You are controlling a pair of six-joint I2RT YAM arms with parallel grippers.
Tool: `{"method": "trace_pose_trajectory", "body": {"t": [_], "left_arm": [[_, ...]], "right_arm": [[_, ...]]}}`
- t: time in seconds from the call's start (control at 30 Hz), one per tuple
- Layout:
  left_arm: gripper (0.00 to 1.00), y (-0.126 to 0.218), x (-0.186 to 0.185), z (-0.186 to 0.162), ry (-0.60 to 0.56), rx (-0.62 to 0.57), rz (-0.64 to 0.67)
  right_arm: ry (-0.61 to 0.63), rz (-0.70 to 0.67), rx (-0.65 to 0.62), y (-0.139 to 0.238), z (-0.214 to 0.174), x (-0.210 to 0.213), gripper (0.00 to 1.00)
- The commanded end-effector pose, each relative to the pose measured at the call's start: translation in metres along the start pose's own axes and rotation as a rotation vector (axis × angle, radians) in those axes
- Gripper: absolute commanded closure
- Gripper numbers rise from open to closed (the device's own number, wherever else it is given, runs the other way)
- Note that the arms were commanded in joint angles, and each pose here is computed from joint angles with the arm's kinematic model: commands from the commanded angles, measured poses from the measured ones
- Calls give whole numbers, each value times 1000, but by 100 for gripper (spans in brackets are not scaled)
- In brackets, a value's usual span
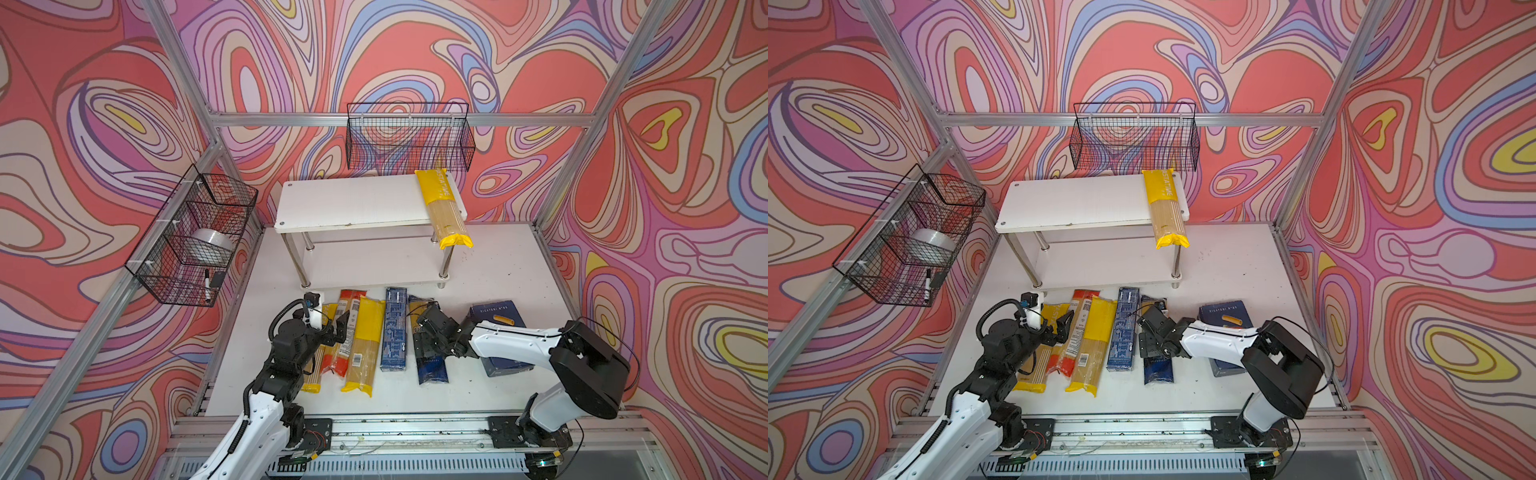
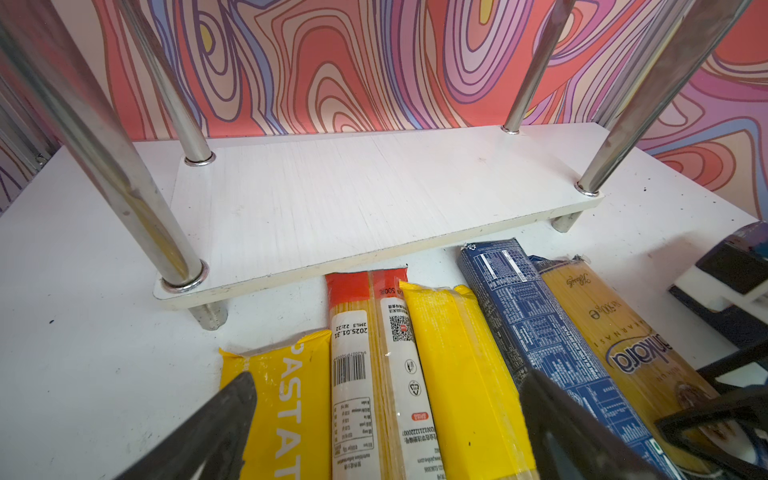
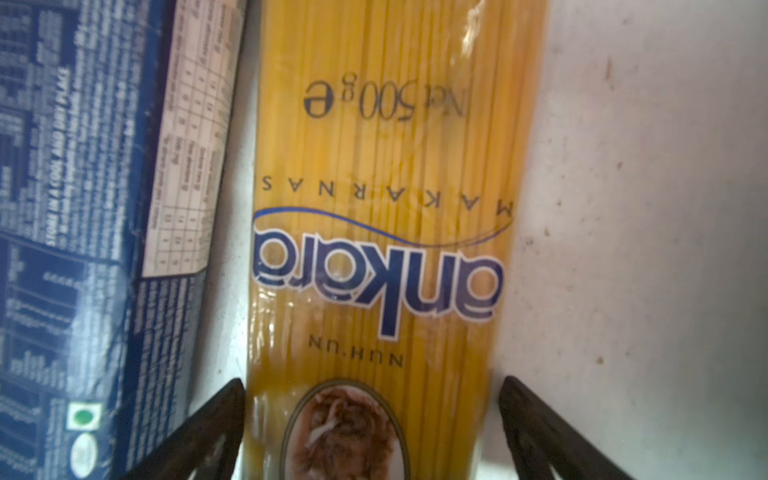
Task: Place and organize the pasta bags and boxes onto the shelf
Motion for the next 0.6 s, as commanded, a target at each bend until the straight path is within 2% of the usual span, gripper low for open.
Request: {"method": "trace_pose_trajectory", "body": {"t": [0.0,0.57], "left_arm": [[0,1,-1,3,4,-25,-5],[0,1,-1,3,3,-26,-7]], "right_arm": [[-20,0,34,-2,-14,-6,3],[-15,14,35,-2,-11,-3,24]]}}
Point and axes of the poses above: each gripper's point midway between its finger pads, its own y axis back along the fingers, its own x axis along the line the jaws close on, z = x × y, the point moved 4 cm from there along y, back along the fingers, and after that the axes turned 10 degrees about y, right-handed, at the moved point
